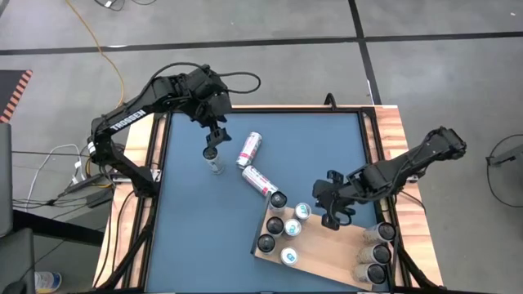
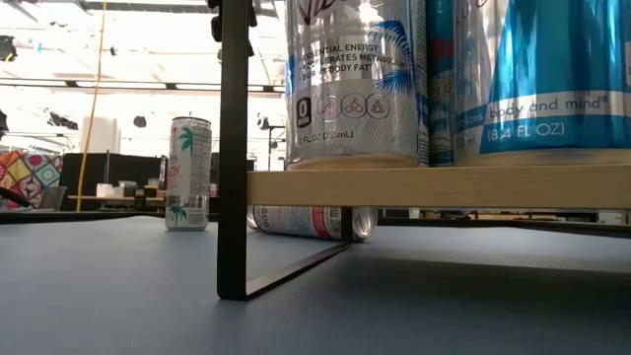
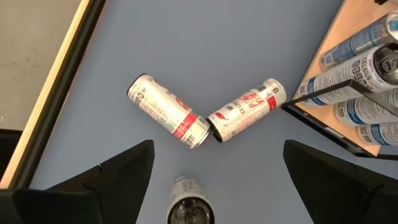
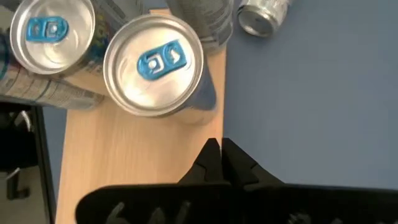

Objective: Place canned beverage on shelf
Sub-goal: Adjust the blue soda can on the shelf

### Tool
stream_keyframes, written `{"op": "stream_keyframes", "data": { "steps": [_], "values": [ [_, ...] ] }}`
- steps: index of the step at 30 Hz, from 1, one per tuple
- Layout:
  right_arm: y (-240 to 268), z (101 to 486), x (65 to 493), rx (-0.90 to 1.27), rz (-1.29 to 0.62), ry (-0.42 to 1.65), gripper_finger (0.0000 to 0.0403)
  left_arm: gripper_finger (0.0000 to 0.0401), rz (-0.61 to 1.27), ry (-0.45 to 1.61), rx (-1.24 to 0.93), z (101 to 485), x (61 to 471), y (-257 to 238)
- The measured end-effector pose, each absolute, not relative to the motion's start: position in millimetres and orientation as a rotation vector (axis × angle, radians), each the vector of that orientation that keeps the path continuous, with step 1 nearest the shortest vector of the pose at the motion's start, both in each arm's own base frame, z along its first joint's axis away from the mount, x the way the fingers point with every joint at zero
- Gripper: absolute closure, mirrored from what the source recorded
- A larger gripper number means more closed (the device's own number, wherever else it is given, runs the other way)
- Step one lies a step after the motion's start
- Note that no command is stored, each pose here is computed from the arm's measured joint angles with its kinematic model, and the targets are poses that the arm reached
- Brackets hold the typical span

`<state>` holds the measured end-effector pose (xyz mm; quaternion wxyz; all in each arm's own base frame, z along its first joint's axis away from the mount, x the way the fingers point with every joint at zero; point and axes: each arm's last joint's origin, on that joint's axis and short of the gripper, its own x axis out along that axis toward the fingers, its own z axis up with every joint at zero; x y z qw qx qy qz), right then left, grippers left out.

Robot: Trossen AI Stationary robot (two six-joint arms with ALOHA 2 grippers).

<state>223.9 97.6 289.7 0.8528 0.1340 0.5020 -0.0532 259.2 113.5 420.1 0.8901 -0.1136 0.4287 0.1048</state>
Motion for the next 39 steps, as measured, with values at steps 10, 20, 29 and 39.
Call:
{"op": "stream_keyframes", "data": {
  "steps": [10,20,29,39],
  "values": [
    [109,282,224,0.269,-0.074,1.026,0.0403,0.0058,0.19,0.862,-0.214,422,261,114],
    [110,278,228,0.271,-0.049,0.985,0.0403,0.0058,0.194,0.86,-0.224,422,261,114],
    [105,278,231,0.194,-0.019,0.965,0.0403,0.0058,0.194,0.855,-0.222,422,262,114],
    [104,280,234,0.167,-0.024,0.934,0.0403,0.0058,0.191,0.848,-0.21,423,262,114]
  ]
}}
